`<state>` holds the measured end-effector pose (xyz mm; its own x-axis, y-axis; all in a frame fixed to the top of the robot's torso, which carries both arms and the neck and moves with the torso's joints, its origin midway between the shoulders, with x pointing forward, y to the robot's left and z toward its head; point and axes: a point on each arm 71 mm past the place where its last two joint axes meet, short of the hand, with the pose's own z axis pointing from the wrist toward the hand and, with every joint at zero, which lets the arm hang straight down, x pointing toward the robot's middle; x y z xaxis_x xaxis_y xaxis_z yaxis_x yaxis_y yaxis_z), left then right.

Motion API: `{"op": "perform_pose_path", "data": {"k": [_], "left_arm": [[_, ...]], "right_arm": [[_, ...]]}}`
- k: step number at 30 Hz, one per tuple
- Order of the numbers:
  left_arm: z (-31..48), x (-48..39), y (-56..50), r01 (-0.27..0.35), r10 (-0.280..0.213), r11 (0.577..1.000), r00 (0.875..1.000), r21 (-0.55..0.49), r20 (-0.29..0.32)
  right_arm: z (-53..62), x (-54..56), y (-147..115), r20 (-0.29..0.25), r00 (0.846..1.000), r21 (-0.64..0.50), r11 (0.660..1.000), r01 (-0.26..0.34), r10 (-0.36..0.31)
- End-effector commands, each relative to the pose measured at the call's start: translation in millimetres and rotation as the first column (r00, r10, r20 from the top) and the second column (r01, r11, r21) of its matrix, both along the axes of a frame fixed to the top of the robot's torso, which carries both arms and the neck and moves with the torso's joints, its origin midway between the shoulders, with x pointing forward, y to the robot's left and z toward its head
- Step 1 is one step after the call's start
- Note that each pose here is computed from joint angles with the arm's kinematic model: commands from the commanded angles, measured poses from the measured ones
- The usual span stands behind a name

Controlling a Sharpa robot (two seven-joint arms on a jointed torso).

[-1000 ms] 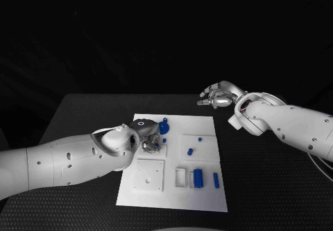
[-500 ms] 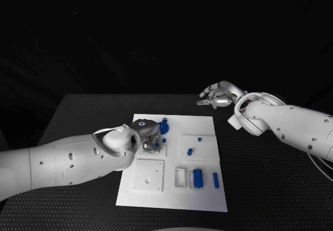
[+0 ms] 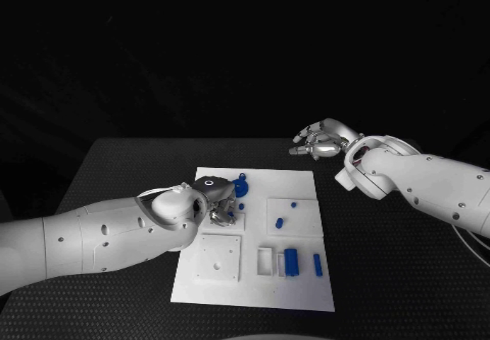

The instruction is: Assemble the parts on the task board

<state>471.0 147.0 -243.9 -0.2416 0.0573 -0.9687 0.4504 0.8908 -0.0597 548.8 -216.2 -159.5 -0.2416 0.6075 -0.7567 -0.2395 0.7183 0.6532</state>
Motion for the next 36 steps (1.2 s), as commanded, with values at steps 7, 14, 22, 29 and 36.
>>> {"op": "perform_pose_path", "data": {"k": [7,14,22,29,36], "left_arm": [[-1.4,-1.1,-2.6,0.009,-0.009,1.0,1.0,0.016,-0.018],[-1.4,-1.0,-3.0,0.009,-0.009,1.0,1.0,0.015,-0.017],[-0.8,-0.7,-2.9,0.008,-0.008,1.0,1.0,0.011,-0.009],[-1.1,-0.9,-3.4,0.011,-0.011,1.0,1.0,0.017,-0.012],[-1.0,-0.9,-3.3,0.009,-0.009,1.0,1.0,0.018,-0.011]], "right_arm": [[0.3,-0.7,1.8,-0.001,1.0,0.0,1.0,-0.015,0.015],[0.3,-0.8,2.0,0.0,1.0,0.0,1.0,-0.015,0.015],[0.3,-0.7,1.7,0.0,1.0,0.0,1.0,-0.014,0.014],[0.3,-0.7,1.9,0.0,1.0,0.001,1.0,-0.015,0.015],[0.2,-0.6,2.0,-0.001,1.0,0.001,1.0,-0.015,0.015]]}}
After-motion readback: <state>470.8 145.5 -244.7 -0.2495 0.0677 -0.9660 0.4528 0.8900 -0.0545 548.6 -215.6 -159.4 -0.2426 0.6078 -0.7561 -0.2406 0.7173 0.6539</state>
